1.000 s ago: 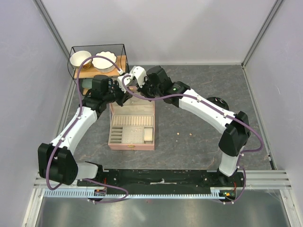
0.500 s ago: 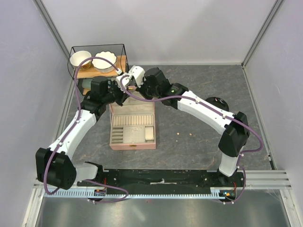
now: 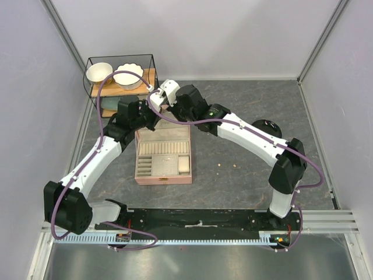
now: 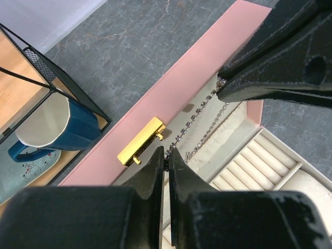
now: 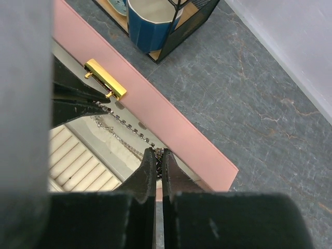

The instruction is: Organize the mixed jewelry

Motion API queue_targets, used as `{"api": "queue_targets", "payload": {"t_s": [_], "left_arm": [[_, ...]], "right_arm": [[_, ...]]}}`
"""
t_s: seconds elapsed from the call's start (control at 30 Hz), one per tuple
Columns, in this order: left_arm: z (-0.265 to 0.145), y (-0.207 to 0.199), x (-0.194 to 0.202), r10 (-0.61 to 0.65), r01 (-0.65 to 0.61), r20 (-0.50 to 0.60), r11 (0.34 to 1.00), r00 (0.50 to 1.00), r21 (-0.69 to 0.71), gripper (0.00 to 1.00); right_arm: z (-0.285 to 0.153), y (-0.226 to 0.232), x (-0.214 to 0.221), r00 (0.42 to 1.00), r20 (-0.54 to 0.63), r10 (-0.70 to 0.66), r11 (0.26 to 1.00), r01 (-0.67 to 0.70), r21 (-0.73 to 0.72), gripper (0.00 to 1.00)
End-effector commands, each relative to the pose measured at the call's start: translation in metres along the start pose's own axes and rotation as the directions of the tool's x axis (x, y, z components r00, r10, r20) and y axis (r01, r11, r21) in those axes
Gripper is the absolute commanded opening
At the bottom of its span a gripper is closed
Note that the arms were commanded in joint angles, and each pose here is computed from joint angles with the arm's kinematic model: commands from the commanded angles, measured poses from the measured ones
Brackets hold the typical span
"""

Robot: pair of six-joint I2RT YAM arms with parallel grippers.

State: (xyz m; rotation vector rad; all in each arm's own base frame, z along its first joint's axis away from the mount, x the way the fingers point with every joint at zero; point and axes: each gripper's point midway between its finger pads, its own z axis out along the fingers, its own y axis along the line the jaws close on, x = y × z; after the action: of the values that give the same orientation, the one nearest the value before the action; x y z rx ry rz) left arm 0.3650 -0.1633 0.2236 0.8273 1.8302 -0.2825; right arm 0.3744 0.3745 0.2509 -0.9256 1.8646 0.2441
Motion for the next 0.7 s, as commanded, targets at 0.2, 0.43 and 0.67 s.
{"api": "queue_targets", "payload": {"t_s": [0.2,0.43,0.67], "left_arm": [[-0.010,0.025,-0.002,-0.033,0.032,-0.005,0.984,0.999,-0.174,0.02],[-0.018,0.029,0.001,-0.041,0.038,-0.011,0.976,0.999,-0.213,0.06],[-0.021,0.029,0.001,-0.043,0.038,-0.015,0.973,0.999,-0.229,0.16]], "right_arm": [[-0.009,-0.020,0.005,0.997,-0.031,-0.065,0.988,0.069,0.140,0.00],[-0.005,-0.014,0.009,0.997,-0.040,-0.068,0.988,0.073,0.138,0.00],[-0.003,-0.011,0.008,0.997,-0.038,-0.070,0.987,0.075,0.143,0.00]]}}
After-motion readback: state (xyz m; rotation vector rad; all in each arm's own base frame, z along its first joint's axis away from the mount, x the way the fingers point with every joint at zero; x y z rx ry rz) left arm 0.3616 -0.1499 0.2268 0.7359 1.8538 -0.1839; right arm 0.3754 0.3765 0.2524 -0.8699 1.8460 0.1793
